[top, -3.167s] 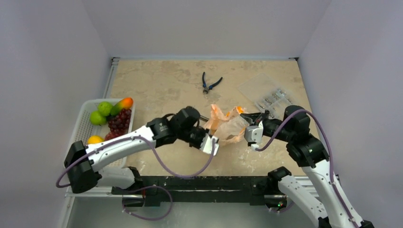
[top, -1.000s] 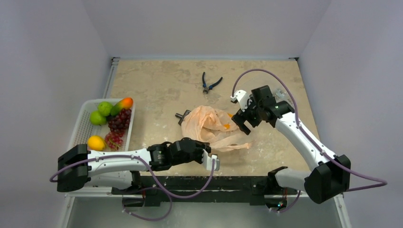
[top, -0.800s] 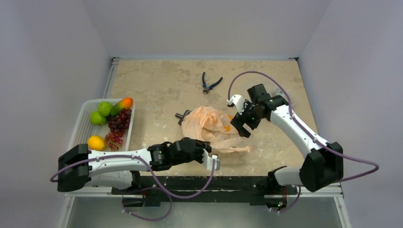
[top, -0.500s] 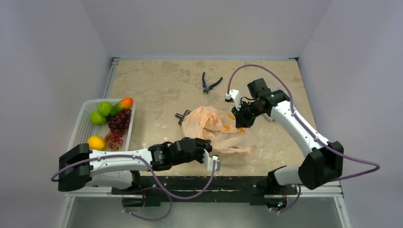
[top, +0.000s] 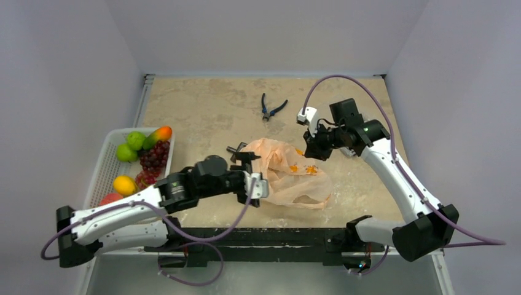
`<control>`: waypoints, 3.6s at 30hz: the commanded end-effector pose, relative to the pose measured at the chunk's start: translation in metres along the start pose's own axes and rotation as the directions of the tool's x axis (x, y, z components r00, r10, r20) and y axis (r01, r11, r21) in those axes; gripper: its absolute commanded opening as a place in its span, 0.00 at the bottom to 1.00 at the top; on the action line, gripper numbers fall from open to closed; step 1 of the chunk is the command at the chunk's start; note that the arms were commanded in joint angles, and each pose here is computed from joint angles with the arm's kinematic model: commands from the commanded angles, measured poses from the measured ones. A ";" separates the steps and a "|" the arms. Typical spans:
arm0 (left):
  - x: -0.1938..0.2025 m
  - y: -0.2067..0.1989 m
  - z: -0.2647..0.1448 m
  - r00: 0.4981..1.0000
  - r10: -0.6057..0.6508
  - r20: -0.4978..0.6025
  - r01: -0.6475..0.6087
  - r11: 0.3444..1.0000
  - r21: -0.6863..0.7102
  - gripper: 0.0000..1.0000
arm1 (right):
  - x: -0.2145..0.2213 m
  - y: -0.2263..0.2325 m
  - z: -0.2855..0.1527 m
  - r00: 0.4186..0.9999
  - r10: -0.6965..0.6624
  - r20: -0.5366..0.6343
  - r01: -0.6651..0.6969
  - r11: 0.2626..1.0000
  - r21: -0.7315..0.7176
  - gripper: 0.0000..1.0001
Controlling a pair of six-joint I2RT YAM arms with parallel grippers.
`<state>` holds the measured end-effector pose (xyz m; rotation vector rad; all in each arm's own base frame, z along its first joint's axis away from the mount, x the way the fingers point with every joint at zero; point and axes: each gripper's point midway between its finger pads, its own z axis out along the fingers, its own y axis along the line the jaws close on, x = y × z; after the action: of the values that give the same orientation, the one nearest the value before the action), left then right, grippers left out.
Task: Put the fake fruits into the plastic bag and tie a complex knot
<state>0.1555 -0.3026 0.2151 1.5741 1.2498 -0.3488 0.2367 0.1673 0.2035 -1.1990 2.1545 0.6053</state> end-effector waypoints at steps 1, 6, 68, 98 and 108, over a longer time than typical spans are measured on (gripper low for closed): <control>-0.022 0.003 -0.055 0.988 -0.113 0.107 0.108 0.993 0.052 1.00 | -0.025 -0.008 -0.012 0.997 -0.021 0.070 0.017 0.998 0.055 0.00; -0.010 0.008 -0.042 0.997 -0.070 0.044 0.068 0.996 0.057 1.00 | -0.010 -0.012 -0.001 1.000 0.012 0.007 -0.012 0.999 0.048 0.03; -0.058 0.142 0.005 0.548 -0.836 0.030 0.807 0.537 0.245 0.00 | 0.082 -0.075 -0.018 0.985 0.175 0.011 -0.174 0.968 0.180 0.00; -0.114 0.090 0.010 0.488 -0.849 -0.202 0.742 0.282 0.609 0.00 | -0.073 0.051 -0.003 0.844 -0.299 0.446 0.330 0.944 0.009 0.17; -0.074 0.167 -0.067 0.760 -0.556 0.337 0.589 0.808 0.006 0.89 | -0.096 0.051 -0.013 0.843 0.197 0.501 -0.116 0.975 -0.188 0.00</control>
<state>0.2456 -0.3008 0.3328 0.8706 1.8469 -1.2515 0.2277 0.2318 0.2580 -1.0310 1.7308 0.8494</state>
